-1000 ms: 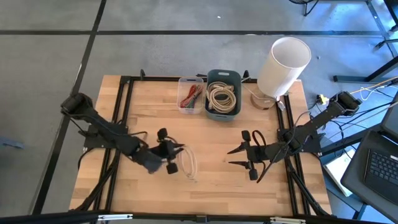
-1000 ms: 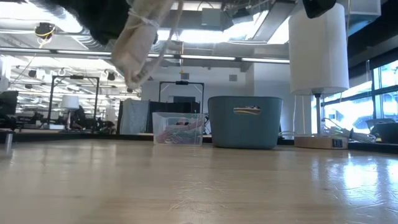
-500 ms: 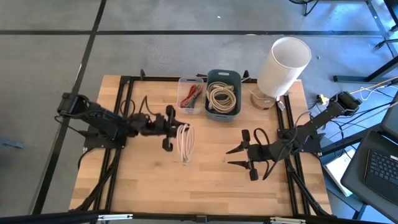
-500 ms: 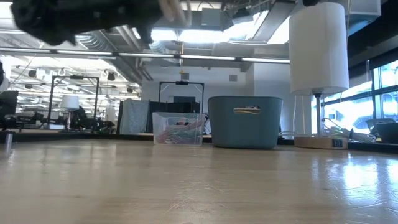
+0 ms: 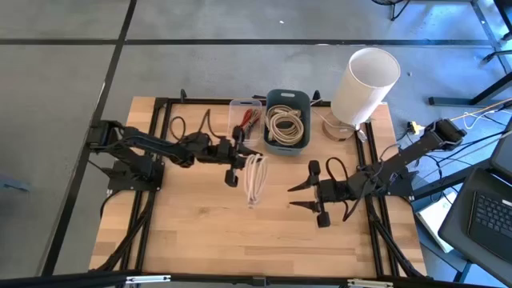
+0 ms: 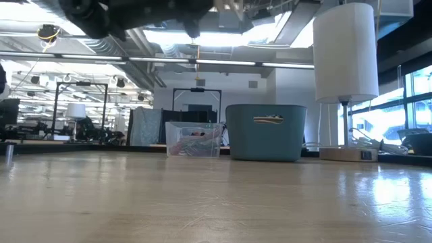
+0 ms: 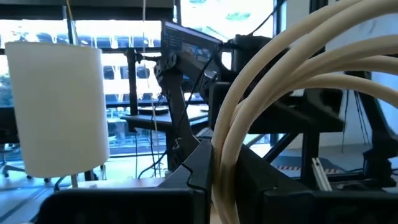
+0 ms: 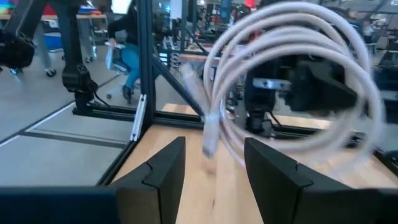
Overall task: Pick and place USB-C Cables
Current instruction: Put the white HDMI cable into the blue bin
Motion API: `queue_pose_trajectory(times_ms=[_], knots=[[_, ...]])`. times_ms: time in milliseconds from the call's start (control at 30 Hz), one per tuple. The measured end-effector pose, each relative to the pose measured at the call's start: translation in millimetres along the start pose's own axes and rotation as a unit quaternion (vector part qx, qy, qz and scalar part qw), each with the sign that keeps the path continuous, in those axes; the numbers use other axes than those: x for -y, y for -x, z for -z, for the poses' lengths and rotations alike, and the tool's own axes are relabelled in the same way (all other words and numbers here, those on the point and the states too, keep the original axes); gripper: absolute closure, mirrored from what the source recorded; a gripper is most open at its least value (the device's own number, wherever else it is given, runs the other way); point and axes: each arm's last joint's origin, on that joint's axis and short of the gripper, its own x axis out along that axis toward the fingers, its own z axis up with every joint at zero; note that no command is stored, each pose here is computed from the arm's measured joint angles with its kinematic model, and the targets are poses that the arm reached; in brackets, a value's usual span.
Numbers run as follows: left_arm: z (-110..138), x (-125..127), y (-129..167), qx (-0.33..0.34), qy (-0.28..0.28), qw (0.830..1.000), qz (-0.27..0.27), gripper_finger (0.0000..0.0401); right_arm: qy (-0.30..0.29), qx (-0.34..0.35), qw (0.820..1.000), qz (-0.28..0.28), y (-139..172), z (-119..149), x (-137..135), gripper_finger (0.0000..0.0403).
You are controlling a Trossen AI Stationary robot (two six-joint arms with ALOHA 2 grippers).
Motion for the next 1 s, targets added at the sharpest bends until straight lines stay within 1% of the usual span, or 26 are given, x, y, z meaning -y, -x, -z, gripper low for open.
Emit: queue_pose_trajectory(times_ms=[167, 400, 500, 600, 1000], knots=[[8, -8, -24, -0.004, -0.003, 1.000, 0.014, 0.0372, -0.005, 0.009, 1.000, -0.022, -14, 6, 3, 0.0237], [6, -17, -52, 0.013, 0.004, 0.998, 0.059, 0.0371, -0.007, 0.015, 0.999, -0.034, -32, 18, 5, 0.0237], [7, -20, -62, 0.005, 0.008, 0.997, 0.072, 0.0370, -0.008, 0.026, 0.999, -0.033, -38, 20, 6, 0.0237], [6, -22, -70, -0.004, 0.010, 0.997, 0.082, 0.0371, -0.005, 0.042, 0.998, -0.045, -43, 21, 7, 0.0237], [4, -22, -75, -0.003, 0.004, 0.996, 0.086, 0.0371, 0.003, 0.076, 0.996, -0.040, -54, 26, 8, 0.0237]])
